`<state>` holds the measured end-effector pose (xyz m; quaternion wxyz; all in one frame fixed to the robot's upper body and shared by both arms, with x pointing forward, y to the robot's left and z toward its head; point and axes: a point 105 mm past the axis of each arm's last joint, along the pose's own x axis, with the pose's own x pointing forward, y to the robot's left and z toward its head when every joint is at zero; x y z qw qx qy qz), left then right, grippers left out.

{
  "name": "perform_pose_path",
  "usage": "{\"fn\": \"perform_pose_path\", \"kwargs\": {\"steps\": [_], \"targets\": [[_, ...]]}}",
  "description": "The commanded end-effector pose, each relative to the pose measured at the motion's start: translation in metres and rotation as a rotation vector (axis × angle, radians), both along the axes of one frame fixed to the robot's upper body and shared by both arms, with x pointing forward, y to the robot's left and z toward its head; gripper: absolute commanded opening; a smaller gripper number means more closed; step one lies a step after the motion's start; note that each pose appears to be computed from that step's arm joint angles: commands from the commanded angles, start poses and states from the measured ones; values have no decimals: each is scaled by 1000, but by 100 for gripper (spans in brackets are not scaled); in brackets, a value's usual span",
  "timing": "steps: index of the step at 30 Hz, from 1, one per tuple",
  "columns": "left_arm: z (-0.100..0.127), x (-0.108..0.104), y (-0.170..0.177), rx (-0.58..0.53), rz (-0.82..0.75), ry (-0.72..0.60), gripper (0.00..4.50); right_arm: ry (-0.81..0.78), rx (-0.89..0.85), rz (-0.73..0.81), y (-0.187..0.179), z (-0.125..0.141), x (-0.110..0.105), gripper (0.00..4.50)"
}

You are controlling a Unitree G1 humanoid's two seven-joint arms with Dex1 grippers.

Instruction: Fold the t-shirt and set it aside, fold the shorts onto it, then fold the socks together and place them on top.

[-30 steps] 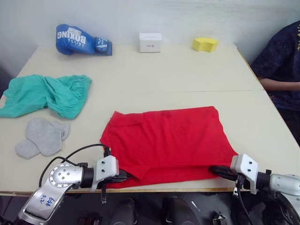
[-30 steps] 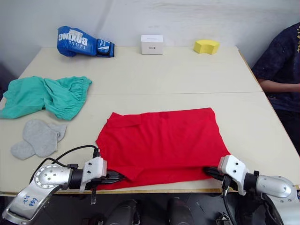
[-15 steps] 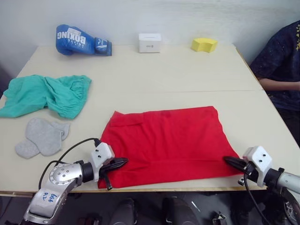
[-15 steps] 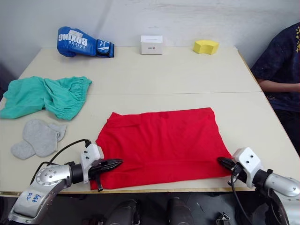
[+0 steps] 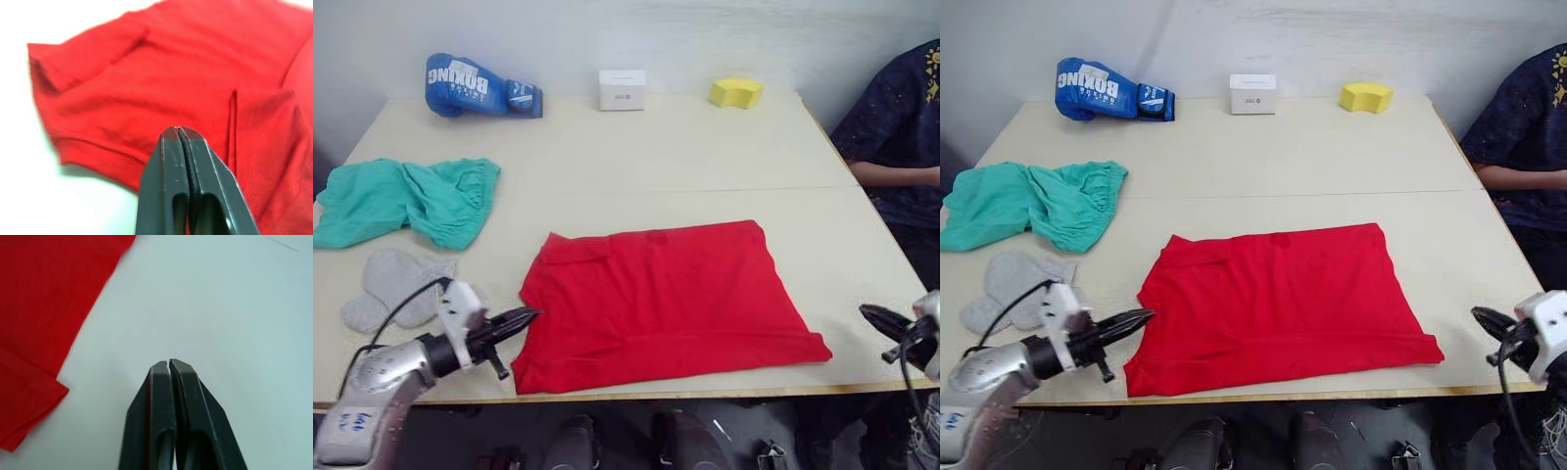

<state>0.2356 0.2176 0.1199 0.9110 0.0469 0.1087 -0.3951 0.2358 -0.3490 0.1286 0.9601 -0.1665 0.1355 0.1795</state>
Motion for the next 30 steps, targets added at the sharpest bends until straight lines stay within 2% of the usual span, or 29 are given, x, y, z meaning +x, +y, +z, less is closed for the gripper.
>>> {"fn": "perform_pose_path", "kwargs": {"steps": [1,5,8,10,11,12,17,23,26,30], "targets": [[27,7,17,27,-21,-74,123,32,8,141,17,17,16,125],[42,24,25,101,-53,-159,253,98,-48,297,38,25,49,268],[44,31,19,130,-113,-194,348,120,-67,347,46,31,75,372],[45,41,15,110,-120,-190,413,107,-75,352,50,37,98,444],[46,47,13,106,-117,-194,441,104,-62,347,52,40,109,450],[48,52,11,99,-115,-197,446,94,-54,338,55,43,121,450],[45,62,3,109,-120,-169,446,138,-30,281,64,39,158,450],[39,59,0,110,-122,-142,446,145,82,229,86,40,183,450],[37,55,-2,108,-130,-133,446,143,183,214,97,42,189,450],[35,52,-5,111,-131,-131,446,157,214,196,105,37,193,450]]}}
